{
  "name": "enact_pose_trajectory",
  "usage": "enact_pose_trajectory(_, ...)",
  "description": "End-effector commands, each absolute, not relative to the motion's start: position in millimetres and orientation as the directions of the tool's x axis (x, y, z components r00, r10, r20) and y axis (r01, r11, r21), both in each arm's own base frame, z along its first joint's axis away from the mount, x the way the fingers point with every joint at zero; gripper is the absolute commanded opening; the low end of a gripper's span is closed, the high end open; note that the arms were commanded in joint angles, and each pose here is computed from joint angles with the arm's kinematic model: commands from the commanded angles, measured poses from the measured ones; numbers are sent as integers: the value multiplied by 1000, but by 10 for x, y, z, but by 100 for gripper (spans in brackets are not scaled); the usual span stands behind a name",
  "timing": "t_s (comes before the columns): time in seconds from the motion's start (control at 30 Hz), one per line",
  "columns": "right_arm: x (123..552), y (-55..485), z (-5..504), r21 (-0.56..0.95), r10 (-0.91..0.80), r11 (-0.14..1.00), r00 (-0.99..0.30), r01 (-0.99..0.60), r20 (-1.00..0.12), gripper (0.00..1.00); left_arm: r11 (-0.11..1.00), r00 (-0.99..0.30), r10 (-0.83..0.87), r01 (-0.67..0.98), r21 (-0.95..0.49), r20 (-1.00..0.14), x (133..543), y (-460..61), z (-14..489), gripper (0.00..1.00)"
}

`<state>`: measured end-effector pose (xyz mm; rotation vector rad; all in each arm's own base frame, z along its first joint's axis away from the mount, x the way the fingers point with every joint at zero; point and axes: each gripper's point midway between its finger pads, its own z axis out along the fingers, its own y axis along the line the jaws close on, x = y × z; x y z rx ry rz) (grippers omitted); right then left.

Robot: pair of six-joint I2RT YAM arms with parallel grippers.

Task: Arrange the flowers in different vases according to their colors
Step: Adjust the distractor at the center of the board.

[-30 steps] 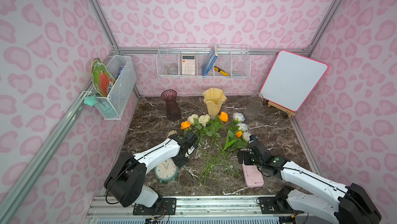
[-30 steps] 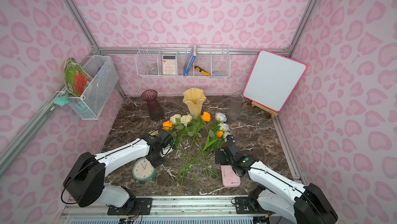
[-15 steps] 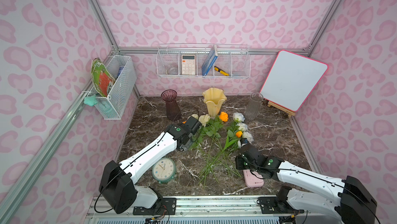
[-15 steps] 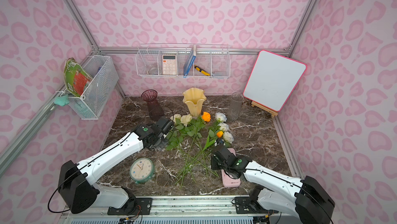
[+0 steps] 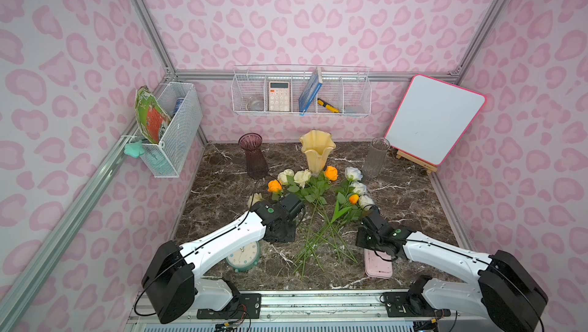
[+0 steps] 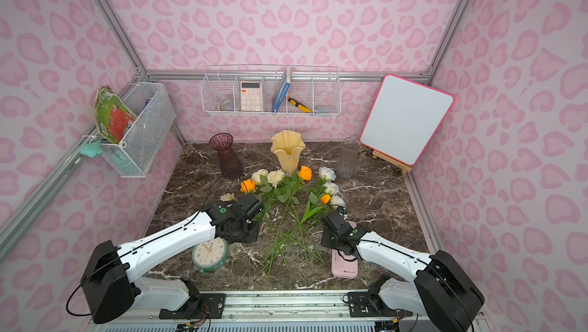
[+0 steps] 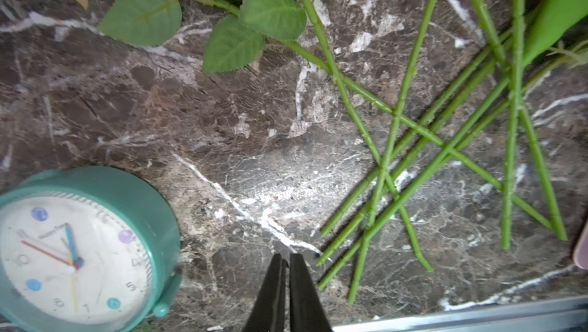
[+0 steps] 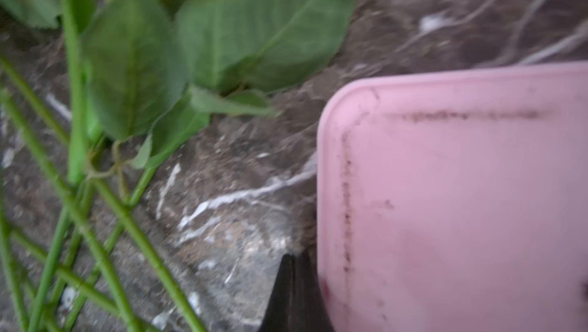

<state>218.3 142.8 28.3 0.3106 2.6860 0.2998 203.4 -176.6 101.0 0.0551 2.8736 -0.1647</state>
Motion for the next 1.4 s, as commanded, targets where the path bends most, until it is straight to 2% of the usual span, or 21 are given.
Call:
enact_pose_trajectory(0.0,2215,1020,236,164,346,938,-852,305,-392,0,980,-961,-103,-55,-189,-255,1978,-1820,958,12)
enact_pose_trajectory(0.13,2409,615,395,138,438,893,-761,428,-478,0,973,-951,-175,-128,-190,-254,1840,-1712,825,10)
enact_pose_trajectory(0.2,2543,443,578,112,437,883,-710,456,-552,0,963,-944,-239,-201,-181,-227,1729,-1588,716,10)
enact_pose_trajectory(0.33,2731,321,864,94,410,887,-680,451,-608,0,931,-903,-362,-338,-139,-231,1535,-1244,623,11)
enact_pose_trajectory(0.43,2780,727,913,201,369,929,-731,312,-574,0,904,-852,-427,-408,-128,-304,1513,-991,674,12)
enact_pose_trajectory(0.5,2638,1024,798,245,343,937,-780,247,-523,0,902,-834,-429,-412,-125,-347,1529,-894,657,12)
enact_pose_trajectory(0.6,2363,1302,613,286,328,934,-825,212,-460,0,886,-825,-463,-445,-133,-324,1492,-834,531,12)
enact_pose_trajectory(0.73,2129,1332,527,297,343,927,-837,229,-426,0,860,-813,-509,-496,-122,-283,1435,-755,367,12)
enact_pose_trajectory(0.93,1885,1245,412,285,342,926,-868,247,-359,0,800,-736,-587,-591,-103,-339,1489,-458,404,14)
enact_pose_trajectory(1.1,1619,1506,414,352,304,916,-905,191,-299,0,770,-687,-622,-625,-130,-375,1615,-303,403,15)
enact_pose_trajectory(1.23,1382,1681,376,325,248,933,-933,156,-262,0,761,-682,-630,-638,-119,-372,1755,-240,379,14)
enact_pose_trajectory(1.3,1247,1687,304,300,239,940,-943,164,-232,0,772,-679,-616,-622,-133,-400,1872,-261,502,16)
enact_pose_trajectory(1.37,1107,1577,211,257,259,945,-943,203,-209,0,785,-672,-603,-596,-169,-429,1992,-306,622,24)
